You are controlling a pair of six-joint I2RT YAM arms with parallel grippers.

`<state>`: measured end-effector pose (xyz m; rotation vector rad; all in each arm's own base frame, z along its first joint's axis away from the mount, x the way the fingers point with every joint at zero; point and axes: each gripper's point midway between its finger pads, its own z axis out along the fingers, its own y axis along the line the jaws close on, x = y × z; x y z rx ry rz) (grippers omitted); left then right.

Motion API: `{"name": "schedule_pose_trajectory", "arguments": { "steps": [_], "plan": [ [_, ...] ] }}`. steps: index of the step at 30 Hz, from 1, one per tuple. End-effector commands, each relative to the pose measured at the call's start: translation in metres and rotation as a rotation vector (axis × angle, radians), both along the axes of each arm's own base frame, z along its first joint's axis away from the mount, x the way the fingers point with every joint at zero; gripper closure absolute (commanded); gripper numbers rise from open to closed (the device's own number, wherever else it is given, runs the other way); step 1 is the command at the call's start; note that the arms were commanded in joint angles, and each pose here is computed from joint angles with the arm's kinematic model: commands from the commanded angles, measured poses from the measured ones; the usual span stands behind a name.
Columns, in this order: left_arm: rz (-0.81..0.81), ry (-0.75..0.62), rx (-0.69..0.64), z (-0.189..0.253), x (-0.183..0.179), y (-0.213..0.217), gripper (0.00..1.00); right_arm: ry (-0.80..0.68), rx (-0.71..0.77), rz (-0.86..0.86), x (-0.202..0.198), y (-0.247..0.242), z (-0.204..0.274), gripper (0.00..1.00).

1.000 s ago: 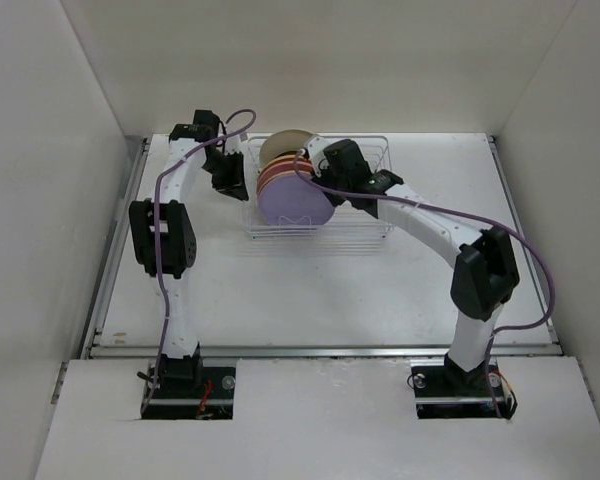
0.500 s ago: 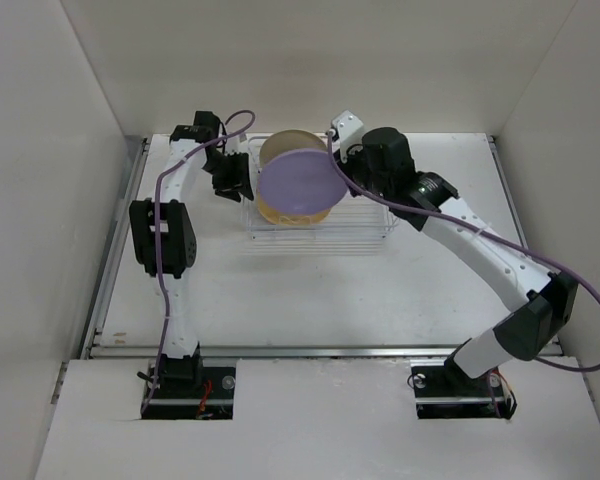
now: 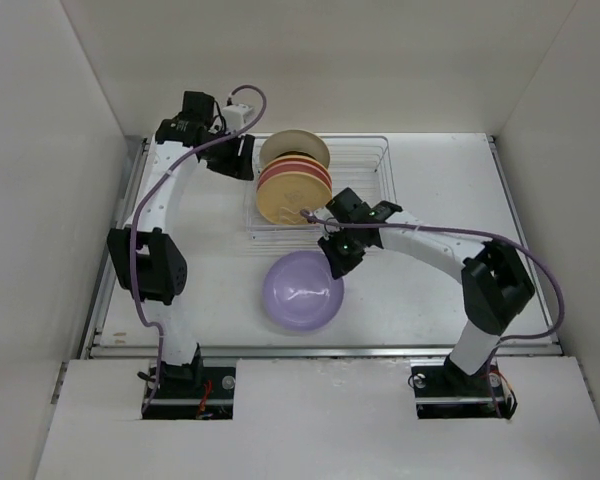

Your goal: Unload the plates from the dish rack

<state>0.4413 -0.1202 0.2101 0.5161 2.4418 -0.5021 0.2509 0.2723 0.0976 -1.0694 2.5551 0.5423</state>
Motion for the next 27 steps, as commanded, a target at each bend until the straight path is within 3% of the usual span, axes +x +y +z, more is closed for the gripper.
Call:
{"name": "schedule_pose_trajectory", "arguments": {
  "steps": [1,7,9,11,15,21,23,27],
  "plan": [
    [-0.189,-0.113,0.097,0.019,-0.015,-0.013,0.48,0.074,0.029,-0.068,-0.006,0.011,-0.008,1.0],
    [-0.287,-0.152,0.222,0.003,-0.019,-0.037,0.35,0.066,-0.008,-0.132,-0.009,0.002,-0.039,0.96],
    [-0.274,-0.143,0.268,-0.007,-0.013,-0.036,0.34,0.059,-0.011,-0.146,-0.008,0.001,-0.044,0.76],
    [-0.26,-0.152,0.278,-0.007,-0.009,-0.038,0.34,0.052,-0.003,-0.146,-0.008,0.001,-0.04,0.66],
    [-0.254,-0.139,0.291,-0.017,-0.003,-0.042,0.4,0.01,0.012,-0.155,-0.003,0.0,-0.024,0.51],
    [-0.297,-0.096,0.29,-0.029,-0.009,-0.056,0.53,-0.16,0.102,-0.19,0.015,0.0,0.051,0.48],
    [-0.292,-0.07,0.29,-0.039,-0.008,-0.057,0.53,-0.231,0.115,-0.231,0.025,-0.004,0.072,0.46],
    [-0.265,-0.07,0.284,-0.04,-0.004,-0.058,0.65,-0.396,0.209,-0.352,0.044,-0.012,0.13,0.44]
  ]
}}
